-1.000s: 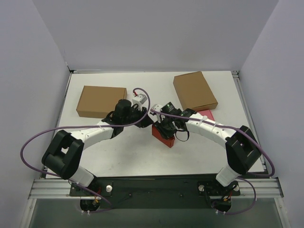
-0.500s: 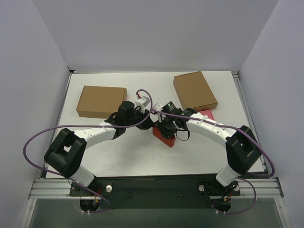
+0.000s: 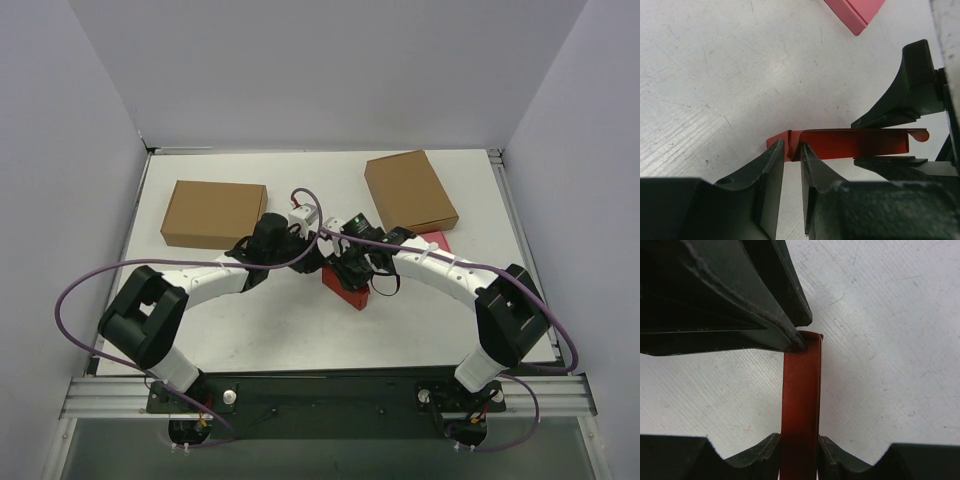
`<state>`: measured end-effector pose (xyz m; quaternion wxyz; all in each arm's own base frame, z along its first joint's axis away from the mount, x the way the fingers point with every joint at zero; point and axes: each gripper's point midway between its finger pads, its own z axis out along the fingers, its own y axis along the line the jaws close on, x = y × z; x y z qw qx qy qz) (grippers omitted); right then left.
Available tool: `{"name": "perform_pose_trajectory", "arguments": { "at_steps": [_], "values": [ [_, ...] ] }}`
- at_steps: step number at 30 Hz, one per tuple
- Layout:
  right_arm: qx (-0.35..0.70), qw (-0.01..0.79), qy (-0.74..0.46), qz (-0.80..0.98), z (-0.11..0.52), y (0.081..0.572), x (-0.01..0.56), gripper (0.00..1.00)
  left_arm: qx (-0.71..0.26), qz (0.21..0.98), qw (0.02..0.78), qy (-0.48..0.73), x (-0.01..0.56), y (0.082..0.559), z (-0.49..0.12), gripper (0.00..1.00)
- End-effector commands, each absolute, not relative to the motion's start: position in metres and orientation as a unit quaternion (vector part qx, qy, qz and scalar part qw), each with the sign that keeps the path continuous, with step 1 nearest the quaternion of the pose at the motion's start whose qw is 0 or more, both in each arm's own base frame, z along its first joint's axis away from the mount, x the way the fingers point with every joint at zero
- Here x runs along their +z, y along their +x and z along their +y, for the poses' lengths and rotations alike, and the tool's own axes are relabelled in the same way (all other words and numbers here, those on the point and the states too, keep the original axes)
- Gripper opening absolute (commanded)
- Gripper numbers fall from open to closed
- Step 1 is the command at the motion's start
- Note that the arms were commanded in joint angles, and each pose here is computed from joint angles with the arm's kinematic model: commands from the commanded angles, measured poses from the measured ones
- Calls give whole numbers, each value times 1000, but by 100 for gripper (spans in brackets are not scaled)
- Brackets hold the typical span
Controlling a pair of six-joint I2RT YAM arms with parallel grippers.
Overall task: Fold the paper box
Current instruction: Close the paper box at the center of the board.
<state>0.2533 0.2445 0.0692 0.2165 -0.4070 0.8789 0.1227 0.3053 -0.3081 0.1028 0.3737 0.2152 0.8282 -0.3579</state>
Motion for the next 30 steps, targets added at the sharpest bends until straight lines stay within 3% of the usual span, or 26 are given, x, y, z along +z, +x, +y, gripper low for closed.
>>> {"name": "perform_pose_trajectory", "arguments": {
  "at_steps": [1, 10, 16, 24, 30],
  "values": [
    [134, 219, -409, 876, 250, 255, 77, 33, -368, 799, 410, 241, 127, 316, -325, 29],
    [135, 218, -407, 877, 250, 255, 77, 33, -372, 795, 414, 243, 130, 317, -329, 29],
    [135, 216, -408, 877, 251, 254, 76, 33, -371, 796, 413, 243, 128, 317, -328, 21],
    [135, 217, -407, 877, 250, 255, 76, 33, -372, 796, 408, 250, 125, 315, -332, 0],
    [138, 217, -408, 876, 251, 254, 77, 33, -350, 804, 408, 252, 116, 316, -328, 0]
  ]
}}
